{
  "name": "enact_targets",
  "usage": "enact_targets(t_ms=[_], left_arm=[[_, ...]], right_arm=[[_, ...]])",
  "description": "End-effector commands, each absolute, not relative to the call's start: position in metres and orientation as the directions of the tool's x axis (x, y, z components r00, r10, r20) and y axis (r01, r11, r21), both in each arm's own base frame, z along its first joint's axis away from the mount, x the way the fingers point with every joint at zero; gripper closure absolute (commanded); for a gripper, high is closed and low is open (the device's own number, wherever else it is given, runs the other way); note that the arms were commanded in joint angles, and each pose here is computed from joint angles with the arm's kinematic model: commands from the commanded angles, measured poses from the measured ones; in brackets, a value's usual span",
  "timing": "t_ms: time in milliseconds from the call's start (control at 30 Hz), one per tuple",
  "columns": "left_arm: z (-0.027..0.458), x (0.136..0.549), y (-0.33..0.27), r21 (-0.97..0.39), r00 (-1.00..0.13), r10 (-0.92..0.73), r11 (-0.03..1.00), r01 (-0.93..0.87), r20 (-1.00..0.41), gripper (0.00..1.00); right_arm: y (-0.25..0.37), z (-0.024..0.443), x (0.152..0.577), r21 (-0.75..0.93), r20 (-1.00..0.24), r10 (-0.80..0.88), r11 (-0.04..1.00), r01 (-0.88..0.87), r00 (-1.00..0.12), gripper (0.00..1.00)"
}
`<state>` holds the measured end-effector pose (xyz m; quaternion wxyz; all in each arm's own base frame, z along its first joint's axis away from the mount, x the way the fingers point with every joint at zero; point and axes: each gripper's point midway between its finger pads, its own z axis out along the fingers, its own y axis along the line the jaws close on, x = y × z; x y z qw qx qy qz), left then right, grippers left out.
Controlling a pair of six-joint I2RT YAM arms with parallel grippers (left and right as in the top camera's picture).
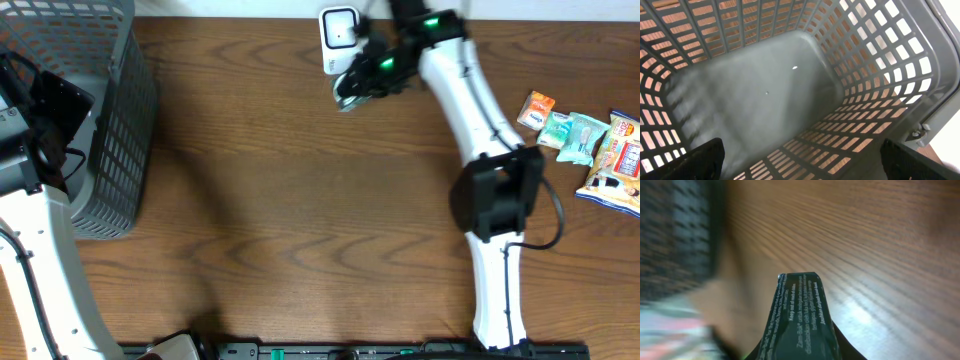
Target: Scan the item barcode
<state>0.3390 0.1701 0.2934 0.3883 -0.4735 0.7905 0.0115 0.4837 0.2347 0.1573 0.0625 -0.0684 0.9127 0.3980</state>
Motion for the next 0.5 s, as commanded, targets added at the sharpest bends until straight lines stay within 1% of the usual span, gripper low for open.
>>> enact_targets(t_ms=[0,100,133,167,233,300,467], left_arm=[[0.296,0.338,0.173,-0.349,-0.238,-0.739,0.543,-0.763,-0.63,0.02],[0.296,0.338,0.173,-0.35,-0.238,-0.739,0.544,-0.763,-0.63,0.02],[0.296,0.338,0.173,-0.35,-0.238,-0.739,0.544,-0.763,-0.63,0.02],[0.296,0.338,0.173,-0.349,-0.238,-0.739,0.543,-0.763,-0.63,0.02],[0.296,0.338,0.173,-0.349,-0.238,-0.739,0.543,-0.763,-0.63,0.02],[0.296,0.338,0.173,-0.349,-0.238,-0.739,0.543,-0.763,-0.63,0.02],[0.296,0.338,0.173,-0.349,-0.238,-0.739,0.543,-0.763,-0.63,0.02]], right_arm=[[0.229,0.204,0.483,0.901,0.078,0.049,0.423,0.092,-0.996,0.84],[0.211,0.213,0.489,0.9,0.223,0.123,0.354,0.253,-0.967,0.82],[0.204,0.214,0.492,0.891,0.267,0.15,0.339,0.303,-0.952,0.83],[0.2,0.215,0.494,0.887,0.286,0.164,0.329,0.326,-0.944,0.83],[0.194,0.219,0.498,0.89,0.298,0.176,0.304,0.34,-0.938,0.83],[0.191,0.221,0.501,0.9,0.282,0.176,0.293,0.324,-0.943,0.83],[0.192,0.222,0.502,0.904,0.27,0.174,0.293,0.312,-0.947,0.82]])
